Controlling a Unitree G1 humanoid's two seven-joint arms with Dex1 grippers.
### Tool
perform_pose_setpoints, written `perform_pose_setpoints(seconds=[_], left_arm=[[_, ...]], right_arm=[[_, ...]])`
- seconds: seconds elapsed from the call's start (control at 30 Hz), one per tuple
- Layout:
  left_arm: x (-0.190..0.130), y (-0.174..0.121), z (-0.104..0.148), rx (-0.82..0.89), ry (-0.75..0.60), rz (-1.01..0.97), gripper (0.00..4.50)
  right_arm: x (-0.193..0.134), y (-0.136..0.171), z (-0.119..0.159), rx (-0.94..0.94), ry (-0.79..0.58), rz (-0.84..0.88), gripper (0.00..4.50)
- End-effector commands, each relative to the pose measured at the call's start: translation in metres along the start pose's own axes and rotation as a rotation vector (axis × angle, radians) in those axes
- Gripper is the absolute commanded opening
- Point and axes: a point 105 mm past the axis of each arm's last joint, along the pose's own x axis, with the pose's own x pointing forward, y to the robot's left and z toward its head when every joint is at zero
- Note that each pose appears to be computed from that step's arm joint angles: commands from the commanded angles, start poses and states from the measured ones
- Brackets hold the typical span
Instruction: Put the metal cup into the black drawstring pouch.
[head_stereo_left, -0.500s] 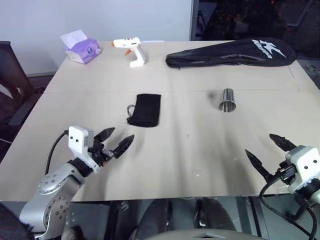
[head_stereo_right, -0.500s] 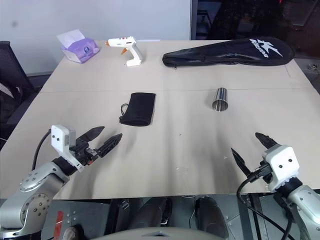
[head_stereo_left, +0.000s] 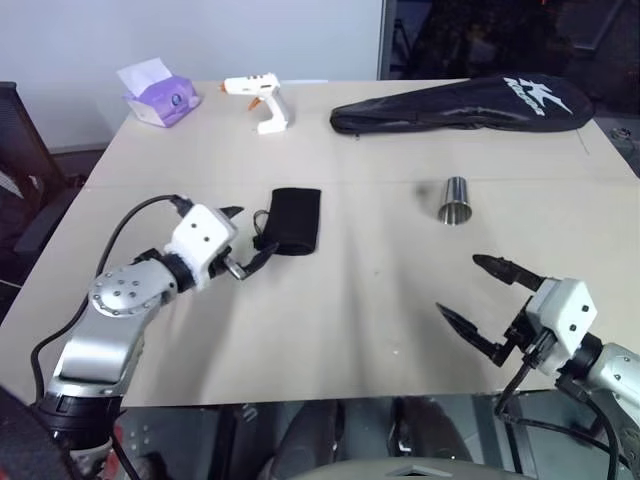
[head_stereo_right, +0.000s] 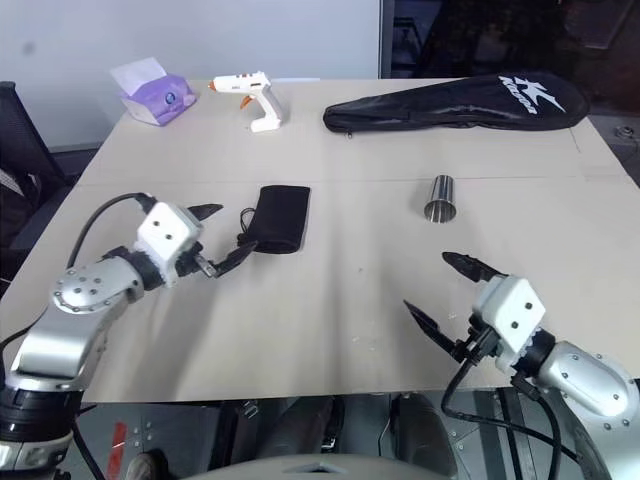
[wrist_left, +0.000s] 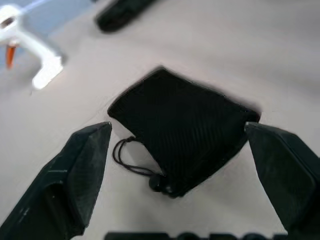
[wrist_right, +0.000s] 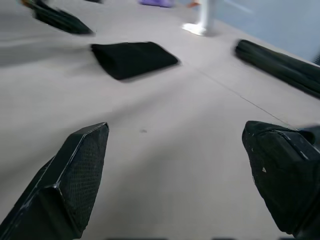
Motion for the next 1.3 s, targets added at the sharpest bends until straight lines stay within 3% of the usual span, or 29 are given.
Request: perform_pose_setpoints(seconds=[0.03, 0.43, 0.53, 0.67, 0.7, 0.83, 1.1, 1.17, 1.3], left_arm=[[0.006, 0.008, 0.007, 0.326, 0.006, 0.020, 4.50], [0.035, 0.004, 0.002, 0.416, -0.034, -0.033, 4.50], [0.045, 0.001, 0.002, 0.433, -0.037, -0.078, 3.74], [0.051, -0.001, 0.002, 0.430, -0.039, -0.132, 1.96], [0.052, 0.000, 0.003, 0.393, -0.038, -0.147, 1.73], [0.058, 0.004, 0.012, 0.201, -0.022, -0.193, 0.05], [0.068, 0.010, 0.025, -0.289, 0.078, -0.289, 0.05], [0.072, 0.015, 0.032, -0.409, 0.090, -0.293, 0.05], [0.074, 0.024, 0.036, -0.441, 0.097, -0.269, 0.05]], right_arm=[[0.003, 0.010, 0.016, -0.030, -0.049, 0.040, 4.47], [0.002, 0.016, 0.019, -0.027, -0.057, 0.010, 4.47], [0.003, 0.015, 0.020, -0.033, -0.056, -0.003, 4.50], [0.004, 0.012, 0.019, -0.028, -0.043, -0.033, 4.50], [0.004, 0.011, 0.018, -0.022, -0.037, -0.041, 4.50], [0.005, 0.006, 0.015, -0.003, -0.022, -0.083, 4.50], [0.017, -0.016, 0.013, 0.078, -0.008, -0.222, 4.50], [0.024, -0.028, 0.004, 0.081, 0.075, -0.269, 4.50], [0.036, -0.045, -0.001, 0.091, 0.127, -0.308, 4.50]])
